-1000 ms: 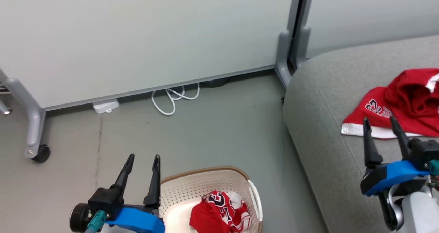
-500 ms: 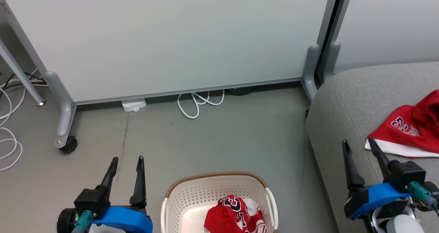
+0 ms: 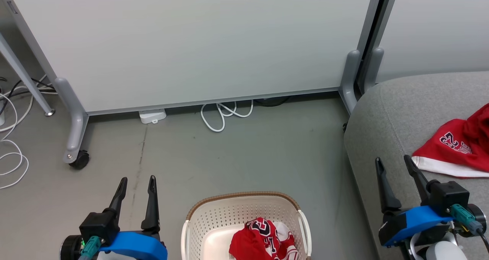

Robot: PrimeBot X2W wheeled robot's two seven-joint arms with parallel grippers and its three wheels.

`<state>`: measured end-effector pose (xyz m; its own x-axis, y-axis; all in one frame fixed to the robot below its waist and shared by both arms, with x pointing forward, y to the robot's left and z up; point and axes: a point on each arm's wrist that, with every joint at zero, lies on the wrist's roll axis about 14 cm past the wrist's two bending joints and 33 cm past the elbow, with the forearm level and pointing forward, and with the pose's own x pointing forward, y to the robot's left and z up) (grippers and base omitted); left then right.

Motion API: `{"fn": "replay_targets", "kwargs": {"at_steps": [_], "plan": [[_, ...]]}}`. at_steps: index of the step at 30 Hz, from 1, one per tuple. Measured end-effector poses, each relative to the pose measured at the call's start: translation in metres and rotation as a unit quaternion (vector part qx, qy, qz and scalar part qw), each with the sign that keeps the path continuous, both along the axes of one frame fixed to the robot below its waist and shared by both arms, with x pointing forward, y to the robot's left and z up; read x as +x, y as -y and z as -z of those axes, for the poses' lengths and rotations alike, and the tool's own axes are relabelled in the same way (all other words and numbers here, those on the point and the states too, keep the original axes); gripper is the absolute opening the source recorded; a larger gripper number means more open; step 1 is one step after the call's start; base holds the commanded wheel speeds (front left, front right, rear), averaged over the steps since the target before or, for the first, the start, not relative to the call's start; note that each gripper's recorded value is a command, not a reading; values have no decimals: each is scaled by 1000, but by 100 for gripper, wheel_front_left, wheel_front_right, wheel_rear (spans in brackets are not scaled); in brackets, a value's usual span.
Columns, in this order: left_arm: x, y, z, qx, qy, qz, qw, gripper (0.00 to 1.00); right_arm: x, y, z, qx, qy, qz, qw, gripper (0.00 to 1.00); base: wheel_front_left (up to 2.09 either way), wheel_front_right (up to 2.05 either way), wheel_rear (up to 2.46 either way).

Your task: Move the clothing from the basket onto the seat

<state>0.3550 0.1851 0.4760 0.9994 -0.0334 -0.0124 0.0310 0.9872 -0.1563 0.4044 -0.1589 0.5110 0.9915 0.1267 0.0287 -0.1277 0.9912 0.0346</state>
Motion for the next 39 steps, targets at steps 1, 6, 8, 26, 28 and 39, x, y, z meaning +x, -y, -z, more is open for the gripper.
{"fn": "replay_targets", "kwargs": {"at_steps": [1,6,8,26,28,39], "plan": [[0,1,0,0,-1,1,1000,100,0,0,1,0,-1,0,1000,100,0,0,0],[1,4,3,-1,-4,5,1000,100,-1,-1,3,1,-3,0,1000,100,0,0,0],[2,6,4,-1,-6,8,1000,100,-1,-1,4,1,-5,-1,1000,100,0,0,0],[29,53,52,-9,-81,79,994,100,20,-3,24,9,-25,-4,1000,100,0,0,0],[35,62,61,-12,-94,91,991,100,25,-3,26,8,-26,-5,1000,100,0,0,0],[62,112,132,-12,-188,173,967,100,56,-5,49,12,-38,-11,999,100,0,0,0]]}}
